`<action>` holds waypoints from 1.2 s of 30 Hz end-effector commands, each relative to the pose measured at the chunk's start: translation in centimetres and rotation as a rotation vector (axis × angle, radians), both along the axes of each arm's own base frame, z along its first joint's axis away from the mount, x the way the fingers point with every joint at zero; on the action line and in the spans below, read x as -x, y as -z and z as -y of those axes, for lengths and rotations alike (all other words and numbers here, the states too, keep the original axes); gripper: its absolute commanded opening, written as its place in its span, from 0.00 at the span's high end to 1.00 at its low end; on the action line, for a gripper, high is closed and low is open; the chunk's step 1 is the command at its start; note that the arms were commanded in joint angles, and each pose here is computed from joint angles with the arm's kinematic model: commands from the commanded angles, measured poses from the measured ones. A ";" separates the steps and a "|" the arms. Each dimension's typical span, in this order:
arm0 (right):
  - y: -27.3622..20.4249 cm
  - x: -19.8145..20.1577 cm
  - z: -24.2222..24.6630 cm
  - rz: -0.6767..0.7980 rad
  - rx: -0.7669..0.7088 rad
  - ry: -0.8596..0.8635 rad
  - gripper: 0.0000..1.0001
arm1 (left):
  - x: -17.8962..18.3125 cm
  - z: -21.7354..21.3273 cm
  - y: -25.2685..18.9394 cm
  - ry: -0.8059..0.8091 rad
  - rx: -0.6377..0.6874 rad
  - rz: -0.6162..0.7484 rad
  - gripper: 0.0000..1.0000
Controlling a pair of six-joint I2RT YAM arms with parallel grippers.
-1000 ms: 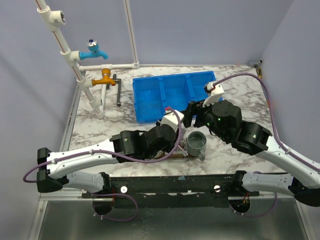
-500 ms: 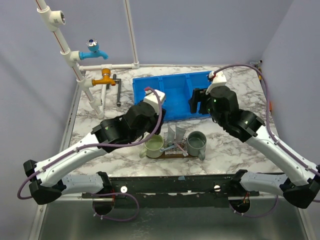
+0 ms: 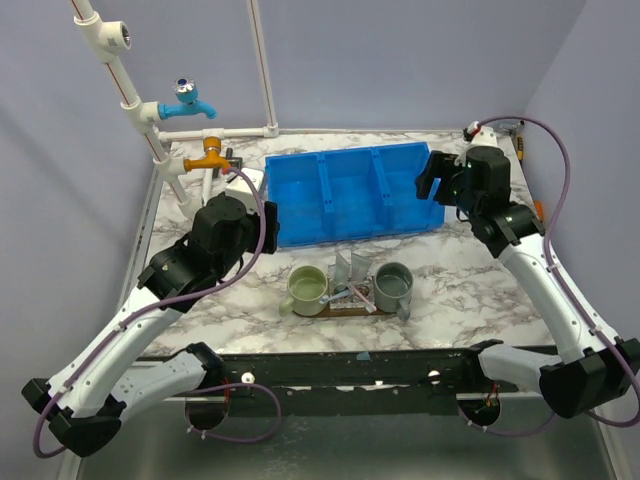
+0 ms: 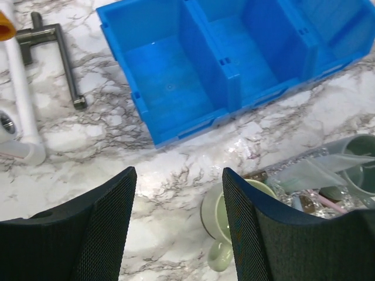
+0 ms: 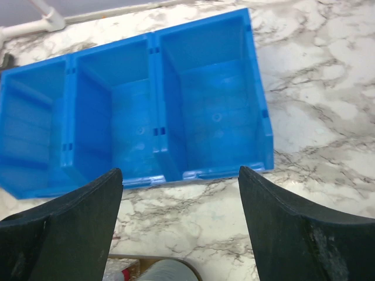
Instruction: Prepare toiletry sets of a toothbrush and toothpaste on the tray
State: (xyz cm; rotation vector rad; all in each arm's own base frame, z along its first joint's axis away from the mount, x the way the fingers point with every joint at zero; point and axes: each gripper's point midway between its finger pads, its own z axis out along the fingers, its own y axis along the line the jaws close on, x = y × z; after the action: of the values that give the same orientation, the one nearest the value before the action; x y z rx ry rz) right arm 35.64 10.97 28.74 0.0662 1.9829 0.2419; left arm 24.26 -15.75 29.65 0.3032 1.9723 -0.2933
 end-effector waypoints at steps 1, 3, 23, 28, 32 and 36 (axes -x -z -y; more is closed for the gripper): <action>0.7 -0.3 1.3 0.004 -0.038 0.022 0.16 | -1.3 -1.9 0.2 -0.027 0.006 0.022 0.34; 1.1 -0.2 1.4 0.000 -0.053 0.034 0.16 | -2.0 -3.1 0.4 -0.058 0.011 0.029 0.33; -1.7 3.9 2.0 0.169 -0.072 -0.031 0.00 | -0.9 -5.6 0.2 -0.111 0.156 0.222 0.01; -2.5 4.5 2.4 0.206 -0.075 -0.022 0.00 | -0.4 -5.8 0.8 -0.106 0.160 0.232 0.01; -2.8 4.7 2.4 0.213 -0.073 -0.028 0.00 | -0.1 -5.9 0.3 -0.101 0.166 0.255 0.01; -2.5 4.4 1.8 0.184 -0.070 -0.057 0.00 | 0.1 -6.4 0.4 -0.118 0.166 0.264 0.01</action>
State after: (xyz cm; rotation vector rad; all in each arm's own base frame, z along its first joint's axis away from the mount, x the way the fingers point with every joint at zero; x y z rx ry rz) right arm 31.00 8.69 31.08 0.0737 1.7849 0.3351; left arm 24.30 -9.55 28.50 0.1150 1.7301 -0.3152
